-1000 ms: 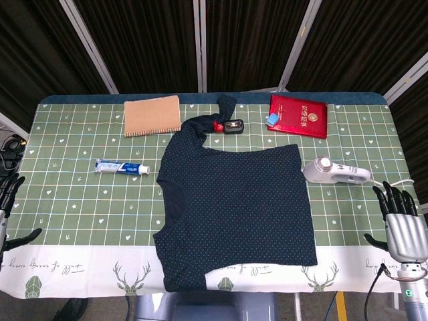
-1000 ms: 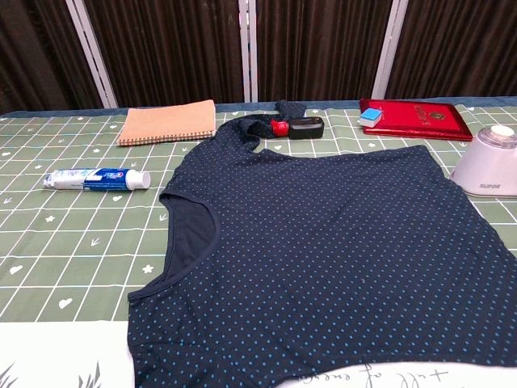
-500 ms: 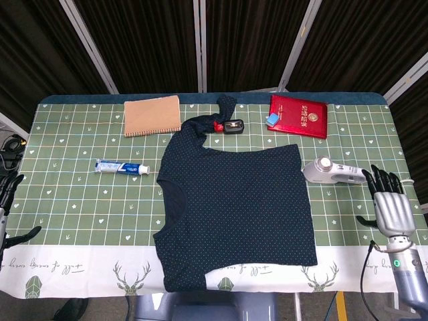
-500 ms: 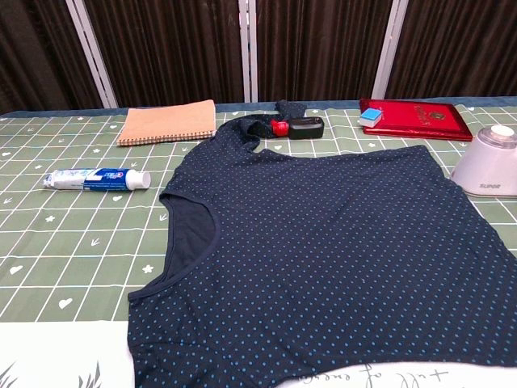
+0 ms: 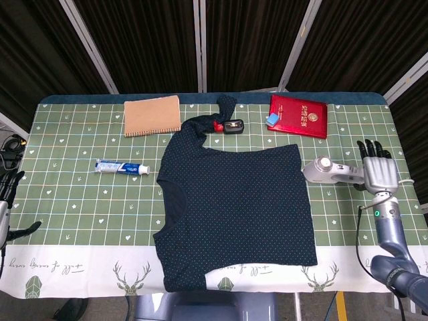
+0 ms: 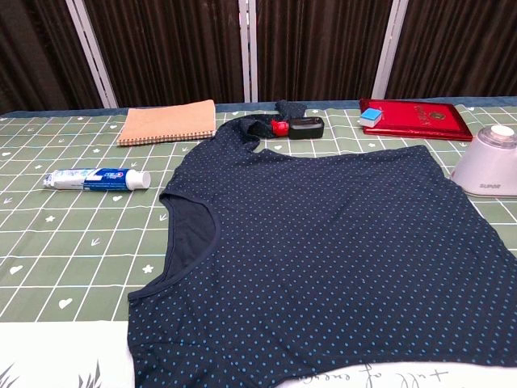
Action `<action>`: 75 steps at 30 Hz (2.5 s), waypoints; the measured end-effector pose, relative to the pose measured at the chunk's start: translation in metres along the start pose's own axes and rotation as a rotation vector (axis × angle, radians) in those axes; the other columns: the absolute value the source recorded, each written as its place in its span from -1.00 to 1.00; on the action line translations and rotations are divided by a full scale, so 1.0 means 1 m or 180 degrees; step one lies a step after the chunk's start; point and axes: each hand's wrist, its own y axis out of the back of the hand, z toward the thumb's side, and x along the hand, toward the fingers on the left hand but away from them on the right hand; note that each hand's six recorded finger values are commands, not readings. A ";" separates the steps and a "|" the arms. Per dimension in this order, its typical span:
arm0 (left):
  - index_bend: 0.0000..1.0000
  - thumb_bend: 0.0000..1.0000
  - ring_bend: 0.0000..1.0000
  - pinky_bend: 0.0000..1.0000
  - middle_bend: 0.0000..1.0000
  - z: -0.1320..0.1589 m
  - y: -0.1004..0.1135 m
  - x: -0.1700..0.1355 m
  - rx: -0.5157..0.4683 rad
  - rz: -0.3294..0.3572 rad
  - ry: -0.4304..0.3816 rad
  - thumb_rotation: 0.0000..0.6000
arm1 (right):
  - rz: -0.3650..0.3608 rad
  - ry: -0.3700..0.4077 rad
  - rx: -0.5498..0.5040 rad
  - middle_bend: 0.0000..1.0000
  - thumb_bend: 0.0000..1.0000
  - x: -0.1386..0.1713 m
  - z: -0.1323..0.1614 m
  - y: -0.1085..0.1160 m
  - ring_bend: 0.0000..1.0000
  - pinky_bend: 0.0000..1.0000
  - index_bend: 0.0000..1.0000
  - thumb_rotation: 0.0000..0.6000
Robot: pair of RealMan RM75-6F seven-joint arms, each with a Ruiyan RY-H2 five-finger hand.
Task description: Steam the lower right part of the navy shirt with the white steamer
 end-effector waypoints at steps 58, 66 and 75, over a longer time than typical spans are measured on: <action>-1.00 -1.00 -1.00 -1.00 -1.00 -0.005 -0.013 0.015 0.0061 -0.0113 0.0088 1.00 | 0.0144 0.0047 0.0320 0.44 0.44 -0.048 0.039 -0.043 0.28 0.86 0.68 1.00; -1.00 -1.00 -1.00 -1.00 -1.00 -0.003 -0.013 0.013 0.0055 -0.0113 0.0065 1.00 | -0.0004 0.0247 0.0122 0.46 0.46 -0.043 0.033 -0.033 0.31 0.88 0.71 1.00; -1.00 -1.00 -1.00 -1.00 -1.00 -0.002 -0.011 0.012 0.0031 -0.0099 0.0029 1.00 | -0.0395 0.0562 -0.0377 0.46 0.49 -0.036 0.023 0.001 0.32 0.88 0.71 1.00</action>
